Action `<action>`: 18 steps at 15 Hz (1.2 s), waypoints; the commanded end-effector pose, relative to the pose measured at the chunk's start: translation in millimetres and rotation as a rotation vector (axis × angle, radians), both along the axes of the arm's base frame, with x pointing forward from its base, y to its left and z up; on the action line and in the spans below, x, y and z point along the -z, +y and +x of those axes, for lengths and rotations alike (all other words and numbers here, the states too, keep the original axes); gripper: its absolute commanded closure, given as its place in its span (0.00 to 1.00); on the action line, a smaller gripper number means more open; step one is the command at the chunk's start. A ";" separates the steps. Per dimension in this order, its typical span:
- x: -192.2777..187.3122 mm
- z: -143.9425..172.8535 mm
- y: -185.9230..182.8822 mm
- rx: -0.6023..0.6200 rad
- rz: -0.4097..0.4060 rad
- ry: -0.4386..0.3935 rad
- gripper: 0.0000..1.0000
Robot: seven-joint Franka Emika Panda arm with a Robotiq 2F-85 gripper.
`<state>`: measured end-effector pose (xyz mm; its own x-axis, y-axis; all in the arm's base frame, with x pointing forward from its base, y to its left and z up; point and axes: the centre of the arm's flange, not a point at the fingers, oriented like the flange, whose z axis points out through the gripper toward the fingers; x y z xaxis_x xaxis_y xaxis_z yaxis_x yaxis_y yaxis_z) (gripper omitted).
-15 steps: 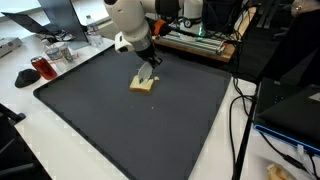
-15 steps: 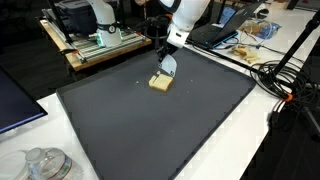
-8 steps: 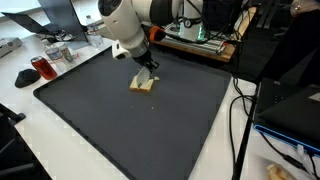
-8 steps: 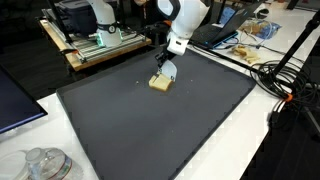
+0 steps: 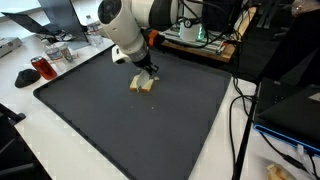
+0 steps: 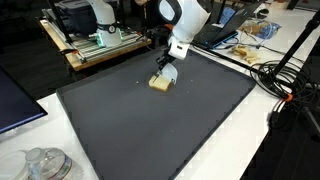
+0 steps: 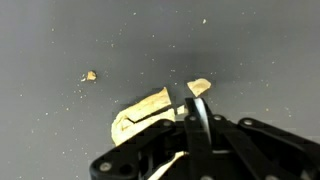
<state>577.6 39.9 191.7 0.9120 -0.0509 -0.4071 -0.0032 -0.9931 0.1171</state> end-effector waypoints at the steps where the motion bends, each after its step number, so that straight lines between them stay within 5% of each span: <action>1: 6.5 7.9 -2.4 0.001 -0.005 0.002 0.99; 18: 41.5 17.3 1.4 -0.013 -0.027 0.077 0.99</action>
<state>585.0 39.6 174.6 0.8966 -0.0572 -0.4392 -0.0017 -0.9921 0.1258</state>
